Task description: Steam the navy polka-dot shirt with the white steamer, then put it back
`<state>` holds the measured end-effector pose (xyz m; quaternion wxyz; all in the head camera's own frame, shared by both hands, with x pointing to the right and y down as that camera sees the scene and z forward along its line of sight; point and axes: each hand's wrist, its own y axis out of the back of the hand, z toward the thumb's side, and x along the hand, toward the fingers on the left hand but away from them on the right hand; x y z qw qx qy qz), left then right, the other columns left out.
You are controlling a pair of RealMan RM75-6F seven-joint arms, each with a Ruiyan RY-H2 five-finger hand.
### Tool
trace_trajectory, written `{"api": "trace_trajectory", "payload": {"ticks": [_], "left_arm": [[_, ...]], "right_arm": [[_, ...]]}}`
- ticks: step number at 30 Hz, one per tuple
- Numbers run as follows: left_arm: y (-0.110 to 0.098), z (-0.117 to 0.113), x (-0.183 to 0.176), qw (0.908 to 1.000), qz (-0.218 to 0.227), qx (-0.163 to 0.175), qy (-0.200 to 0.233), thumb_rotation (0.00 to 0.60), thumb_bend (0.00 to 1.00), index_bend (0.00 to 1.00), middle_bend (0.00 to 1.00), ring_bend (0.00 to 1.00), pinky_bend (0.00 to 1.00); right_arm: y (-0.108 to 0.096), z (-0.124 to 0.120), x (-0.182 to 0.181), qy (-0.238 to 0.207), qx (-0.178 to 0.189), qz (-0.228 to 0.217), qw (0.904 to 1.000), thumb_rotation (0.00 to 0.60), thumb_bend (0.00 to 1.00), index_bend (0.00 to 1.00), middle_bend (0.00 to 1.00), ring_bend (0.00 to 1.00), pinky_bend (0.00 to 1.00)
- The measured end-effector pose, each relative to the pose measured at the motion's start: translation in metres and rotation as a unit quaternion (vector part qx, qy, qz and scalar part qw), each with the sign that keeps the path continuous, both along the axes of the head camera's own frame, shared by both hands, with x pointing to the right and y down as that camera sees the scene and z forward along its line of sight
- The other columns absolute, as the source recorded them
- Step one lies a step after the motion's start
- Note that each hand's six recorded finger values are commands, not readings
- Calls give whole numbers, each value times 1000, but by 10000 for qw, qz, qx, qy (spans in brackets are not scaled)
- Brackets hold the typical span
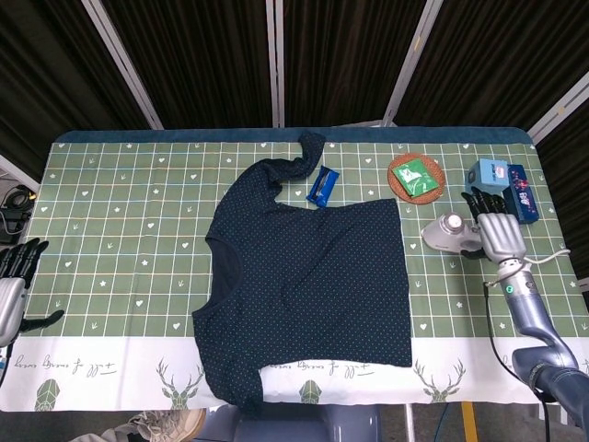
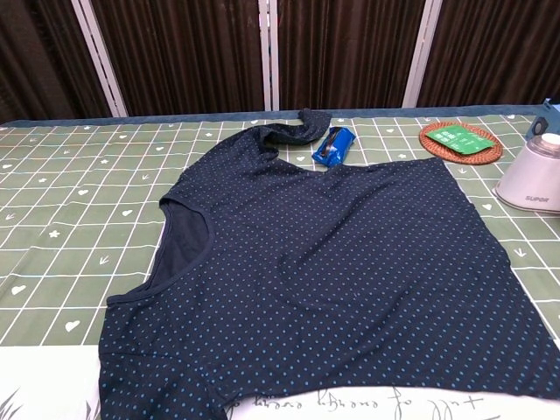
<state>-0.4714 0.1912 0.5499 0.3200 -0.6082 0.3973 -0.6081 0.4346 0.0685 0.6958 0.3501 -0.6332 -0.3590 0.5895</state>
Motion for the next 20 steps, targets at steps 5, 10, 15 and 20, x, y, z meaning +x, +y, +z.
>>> {"api": "trace_trajectory", "payload": {"ticks": [5, 10, 15, 20], "left_arm": [[0, -6, 0, 10000, 9, 66, 58, 600, 0, 0, 0, 0, 0], [1, -13, 1, 9998, 29, 161, 79, 600, 0, 0, 0, 0, 0], [4, -15, 5, 9997, 119, 163, 154, 600, 0, 0, 0, 0, 0], [8, -16, 10, 9993, 222, 159, 267, 600, 0, 0, 0, 0, 0]], "right_arm": [[9, -27, -8, -244, 164, -145, 9995, 600, 0, 0, 0, 0, 0], [29, -68, -9, -384, 441, -260, 9980, 600, 0, 0, 0, 0, 0], [60, -104, -11, -531, 640, -163, 9964, 600, 0, 0, 0, 0, 0], [92, -141, -12, -413, 899, -8, 9951, 600, 0, 0, 0, 0, 0]]}}
